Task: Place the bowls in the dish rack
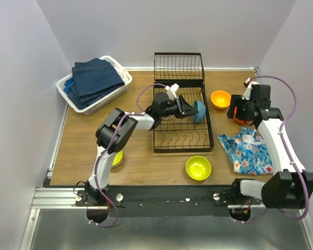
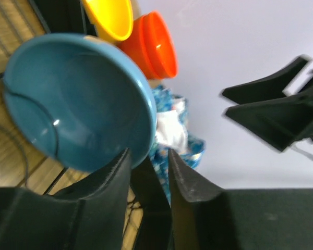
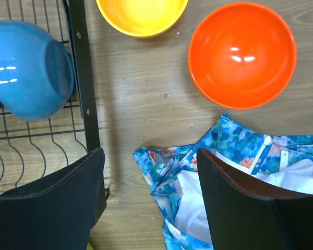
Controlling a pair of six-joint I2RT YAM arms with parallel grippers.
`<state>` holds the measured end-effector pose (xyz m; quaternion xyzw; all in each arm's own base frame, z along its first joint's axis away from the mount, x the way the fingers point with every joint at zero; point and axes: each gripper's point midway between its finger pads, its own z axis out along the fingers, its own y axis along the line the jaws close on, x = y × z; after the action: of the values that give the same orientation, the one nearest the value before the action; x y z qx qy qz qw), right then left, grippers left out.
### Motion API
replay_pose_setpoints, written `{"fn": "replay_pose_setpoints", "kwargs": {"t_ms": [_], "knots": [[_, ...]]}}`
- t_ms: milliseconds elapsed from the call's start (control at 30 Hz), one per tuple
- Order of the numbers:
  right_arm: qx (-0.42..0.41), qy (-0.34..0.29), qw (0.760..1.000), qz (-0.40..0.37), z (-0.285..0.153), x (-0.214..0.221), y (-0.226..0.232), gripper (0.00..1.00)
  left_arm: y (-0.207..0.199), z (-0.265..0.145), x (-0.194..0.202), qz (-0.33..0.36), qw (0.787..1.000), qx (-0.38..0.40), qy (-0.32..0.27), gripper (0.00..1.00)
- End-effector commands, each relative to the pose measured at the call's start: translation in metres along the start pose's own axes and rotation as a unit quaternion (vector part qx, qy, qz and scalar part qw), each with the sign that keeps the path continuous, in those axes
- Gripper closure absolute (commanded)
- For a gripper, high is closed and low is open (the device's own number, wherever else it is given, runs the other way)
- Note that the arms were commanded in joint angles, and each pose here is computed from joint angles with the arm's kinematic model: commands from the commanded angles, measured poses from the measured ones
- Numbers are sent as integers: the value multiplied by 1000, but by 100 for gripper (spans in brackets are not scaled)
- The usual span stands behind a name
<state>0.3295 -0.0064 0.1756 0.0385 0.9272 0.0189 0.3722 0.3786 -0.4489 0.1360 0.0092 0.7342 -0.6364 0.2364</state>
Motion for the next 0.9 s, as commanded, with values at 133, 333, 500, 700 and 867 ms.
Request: {"fn": "replay_pose_setpoints", "kwargs": {"t_ms": [133,333,500,700,867], "knots": [[7,-24,1000,7,-27,11,-4,20,16,-45,11,80,989,-118,33,53],[35,-45,998,16,-42,10,-16,18,26,-113,13,154,967,-192,59,53],[17,-56,997,49,-51,-1,-15,18,17,-185,9,292,930,-204,91,53],[8,-64,997,34,-46,0,-14,18,-46,-239,72,514,827,-65,219,50],[-79,-59,995,-1,-48,6,16,16,-70,-238,146,633,708,48,309,47]]}}
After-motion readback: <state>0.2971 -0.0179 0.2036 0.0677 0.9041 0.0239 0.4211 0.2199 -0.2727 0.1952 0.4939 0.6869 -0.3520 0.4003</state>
